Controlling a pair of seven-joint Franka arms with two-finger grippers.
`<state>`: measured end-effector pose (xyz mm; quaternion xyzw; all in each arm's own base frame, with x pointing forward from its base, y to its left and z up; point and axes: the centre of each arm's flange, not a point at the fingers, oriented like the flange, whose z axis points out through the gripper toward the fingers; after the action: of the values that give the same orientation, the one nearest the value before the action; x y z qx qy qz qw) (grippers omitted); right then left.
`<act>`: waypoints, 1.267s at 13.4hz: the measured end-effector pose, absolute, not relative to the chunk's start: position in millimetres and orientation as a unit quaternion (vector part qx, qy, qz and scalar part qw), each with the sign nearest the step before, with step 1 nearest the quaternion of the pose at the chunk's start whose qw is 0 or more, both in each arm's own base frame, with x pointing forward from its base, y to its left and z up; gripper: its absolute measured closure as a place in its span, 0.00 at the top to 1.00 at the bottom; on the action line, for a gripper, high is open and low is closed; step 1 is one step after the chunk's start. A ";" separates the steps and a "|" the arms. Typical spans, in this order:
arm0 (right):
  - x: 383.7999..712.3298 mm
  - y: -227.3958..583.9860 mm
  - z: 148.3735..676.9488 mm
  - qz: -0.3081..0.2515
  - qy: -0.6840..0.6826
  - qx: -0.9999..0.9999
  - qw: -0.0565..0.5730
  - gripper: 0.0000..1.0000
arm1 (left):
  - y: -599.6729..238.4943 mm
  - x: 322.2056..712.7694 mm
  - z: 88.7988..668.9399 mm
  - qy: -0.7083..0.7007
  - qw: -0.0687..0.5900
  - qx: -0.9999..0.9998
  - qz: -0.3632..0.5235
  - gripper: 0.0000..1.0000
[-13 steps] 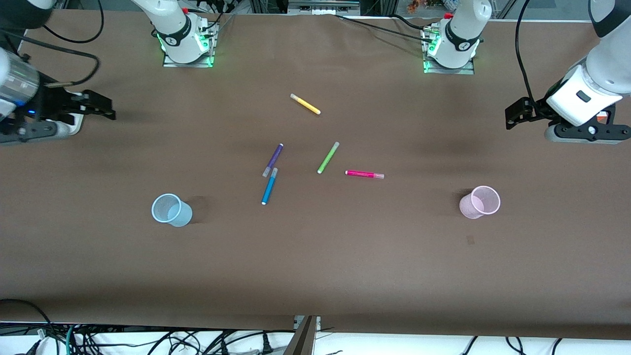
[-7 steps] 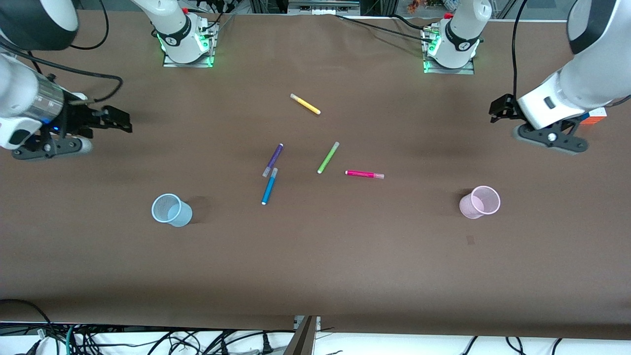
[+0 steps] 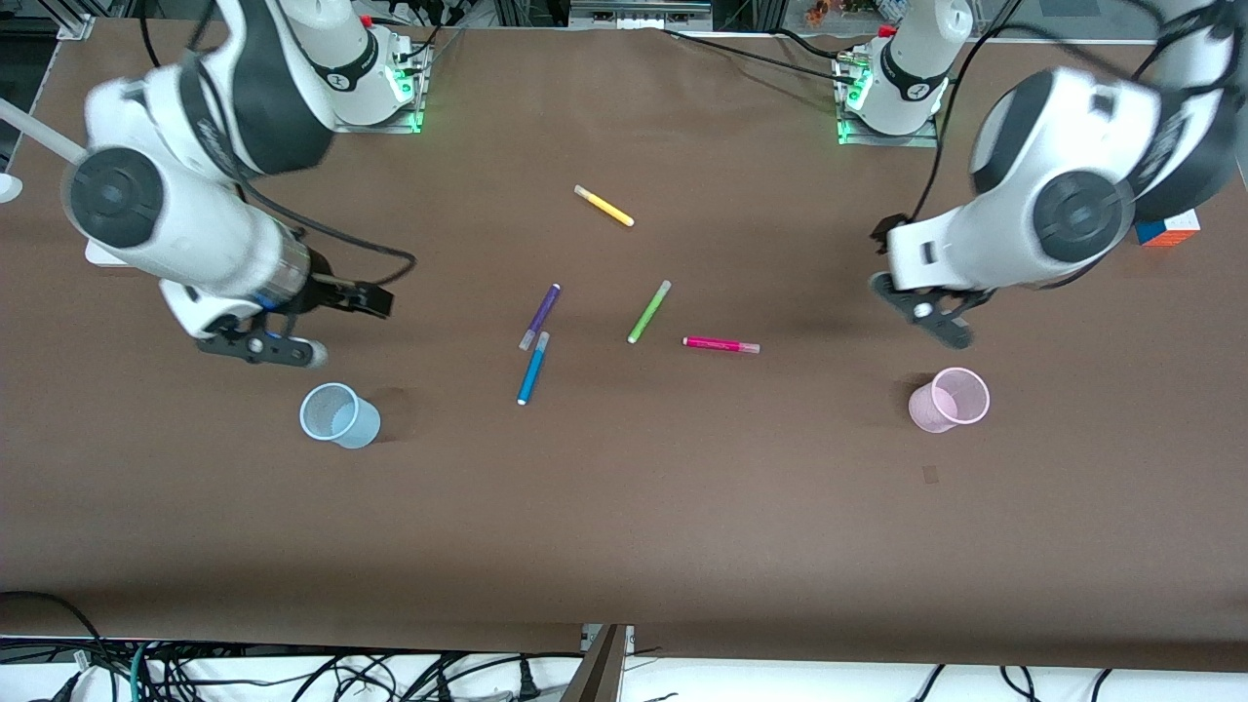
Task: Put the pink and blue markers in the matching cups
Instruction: 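Reach the left gripper to the pink marker while the right gripper reaches the blue marker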
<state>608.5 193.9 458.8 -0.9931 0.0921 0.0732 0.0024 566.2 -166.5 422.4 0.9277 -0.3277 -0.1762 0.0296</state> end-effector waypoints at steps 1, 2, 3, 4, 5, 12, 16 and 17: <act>612.2 203.1 445.7 0.071 0.112 -0.991 0.002 1.00 | -177.4 569.7 401.2 -0.349 0.036 0.919 -0.178 1.00; 614.7 213.5 431.9 0.070 0.130 -0.989 0.000 1.00 | -188.0 572.8 378.9 -0.374 0.044 0.909 -0.180 1.00; 615.6 225.4 417.2 0.071 0.141 -0.987 -0.002 1.00 | -199.3 575.6 359.0 -0.401 0.049 0.897 -0.176 1.00; 615.4 238.8 402.3 0.072 0.149 -0.986 -0.004 1.00 | -211.6 577.0 342.6 -0.429 0.046 0.886 -0.170 1.00; 614.6 254.3 386.9 0.071 0.161 -0.984 -0.005 1.00 | -225.4 576.0 327.0 -0.456 0.036 0.874 -0.162 1.00; 595.8 341.1 288.2 0.060 0.235 -0.970 -0.009 0.99 | -293.8 533.5 217.2 -0.604 -0.018 0.794 -0.065 1.00; 596.7 347.4 260.9 0.054 0.242 -0.969 -0.006 0.99 | -294.9 532.4 184.6 -0.638 -0.028 0.769 -0.020 1.00; 598.9 346.8 253.3 0.050 0.243 -0.969 -0.003 0.99 | -295.6 533.2 181.3 -0.641 -0.029 0.767 -0.013 1.00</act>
<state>598.9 346.8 253.3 -0.9687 0.2430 0.0501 -0.0032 533.2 -295.6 181.3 0.7667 -0.6412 -0.0130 -0.0286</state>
